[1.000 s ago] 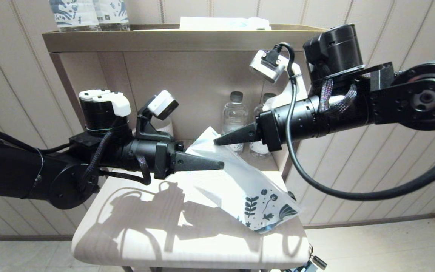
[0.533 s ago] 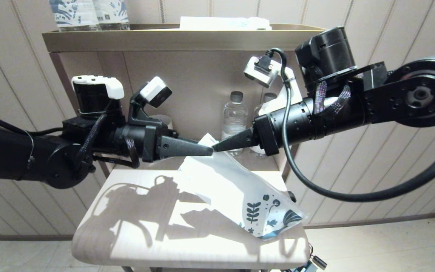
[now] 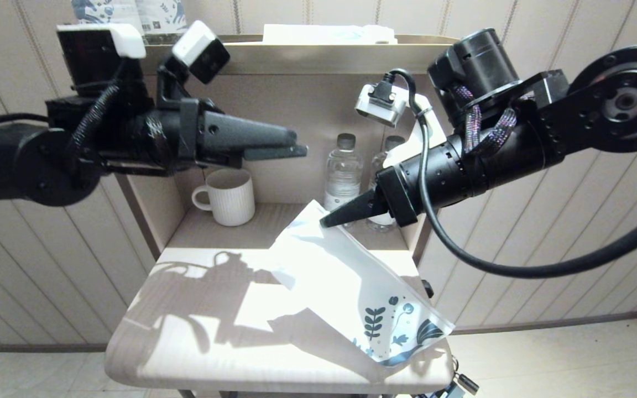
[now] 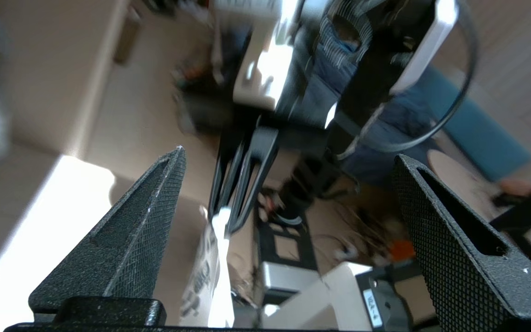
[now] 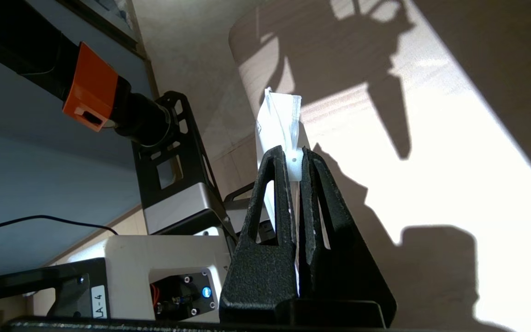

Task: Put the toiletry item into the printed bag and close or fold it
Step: Hand it to the other hand

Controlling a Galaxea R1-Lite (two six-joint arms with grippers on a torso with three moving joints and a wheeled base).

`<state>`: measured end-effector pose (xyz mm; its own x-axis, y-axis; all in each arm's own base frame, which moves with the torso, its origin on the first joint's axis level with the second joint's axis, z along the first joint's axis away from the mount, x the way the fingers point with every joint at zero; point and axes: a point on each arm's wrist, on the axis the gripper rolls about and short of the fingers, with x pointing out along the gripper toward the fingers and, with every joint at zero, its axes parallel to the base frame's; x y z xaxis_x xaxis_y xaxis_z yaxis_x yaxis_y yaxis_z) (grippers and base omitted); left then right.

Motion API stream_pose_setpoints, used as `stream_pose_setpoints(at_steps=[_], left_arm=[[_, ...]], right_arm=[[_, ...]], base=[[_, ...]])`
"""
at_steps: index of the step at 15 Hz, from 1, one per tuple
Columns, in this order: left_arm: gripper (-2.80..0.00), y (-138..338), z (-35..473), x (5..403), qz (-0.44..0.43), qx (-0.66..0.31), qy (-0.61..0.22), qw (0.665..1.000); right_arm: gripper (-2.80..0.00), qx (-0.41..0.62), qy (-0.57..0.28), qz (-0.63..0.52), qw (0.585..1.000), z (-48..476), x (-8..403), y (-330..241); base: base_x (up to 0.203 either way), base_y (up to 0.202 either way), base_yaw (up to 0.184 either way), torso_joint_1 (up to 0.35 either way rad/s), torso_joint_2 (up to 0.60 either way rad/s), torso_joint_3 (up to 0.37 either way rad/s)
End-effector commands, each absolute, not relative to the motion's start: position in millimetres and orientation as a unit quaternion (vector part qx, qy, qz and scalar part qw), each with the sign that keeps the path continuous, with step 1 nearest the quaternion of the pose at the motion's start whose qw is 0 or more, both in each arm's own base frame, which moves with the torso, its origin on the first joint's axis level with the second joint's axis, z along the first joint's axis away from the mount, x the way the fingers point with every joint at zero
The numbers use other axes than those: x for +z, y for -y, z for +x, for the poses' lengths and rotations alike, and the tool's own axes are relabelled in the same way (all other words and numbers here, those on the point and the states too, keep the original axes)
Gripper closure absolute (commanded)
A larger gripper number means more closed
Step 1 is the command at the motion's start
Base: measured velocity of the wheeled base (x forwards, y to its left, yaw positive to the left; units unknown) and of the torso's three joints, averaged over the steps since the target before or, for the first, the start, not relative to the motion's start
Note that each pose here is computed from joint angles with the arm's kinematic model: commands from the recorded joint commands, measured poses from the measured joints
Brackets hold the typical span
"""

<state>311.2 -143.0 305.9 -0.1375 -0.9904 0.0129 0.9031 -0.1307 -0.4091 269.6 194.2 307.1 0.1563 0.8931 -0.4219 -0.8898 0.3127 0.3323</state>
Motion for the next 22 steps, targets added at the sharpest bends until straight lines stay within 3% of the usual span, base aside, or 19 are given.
stream_pose_setpoints(at_steps=[1,5,10,12,14,16,17,19,22], left_arm=[[-2.8,124,303,340,-0.134,-0.73,-0.131,0.657],[-2.8,105,292,348,-0.161,-0.705,-0.169,0.669],[-2.8,102,261,369,-0.15,-0.711,-0.151,0.67],[-2.8,93,235,386,-0.149,-0.676,-0.125,0.711],[-2.8,85,215,396,-0.132,-0.6,-0.094,0.783],[-2.8,79,196,402,-0.071,-0.535,-0.108,0.835],[-2.8,78,183,406,-0.03,-0.523,-0.118,0.844],[-2.8,82,171,402,0.042,-0.554,-0.128,0.821],[-2.8,106,193,368,0.122,-0.608,-0.182,0.764]], right_arm=[[0.0,0.588,-0.278,0.003,0.759,269,308,-194],[0.0,0.595,-0.274,0.0,0.755,265,311,-199],[0.0,0.596,-0.271,-0.005,0.756,261,313,-202],[0.0,0.598,-0.27,-0.005,0.755,261,313,-204],[0.0,0.602,-0.268,-0.007,0.752,257,315,-206],[0.0,0.604,-0.266,-0.008,0.751,256,316,-207],[0.0,0.606,-0.265,-0.008,0.75,255,316,-208],[0.0,0.612,-0.261,-0.01,0.747,251,319,-211],[0.0,0.604,-0.244,-0.018,0.759,249,328,-212]], base=[[0.0,0.0,0.0,0.0,0.0,0.0],[0.0,0.0,0.0,0.0,0.0,0.0],[0.0,0.0,0.0,0.0,0.0,0.0],[0.0,0.0,0.0,0.0,0.0,0.0],[0.0,0.0,0.0,0.0,0.0,0.0],[0.0,0.0,0.0,0.0,0.0,0.0],[0.0,0.0,0.0,0.0,0.0,0.0],[0.0,0.0,0.0,0.0,0.0,0.0],[0.0,0.0,0.0,0.0,0.0,0.0]])
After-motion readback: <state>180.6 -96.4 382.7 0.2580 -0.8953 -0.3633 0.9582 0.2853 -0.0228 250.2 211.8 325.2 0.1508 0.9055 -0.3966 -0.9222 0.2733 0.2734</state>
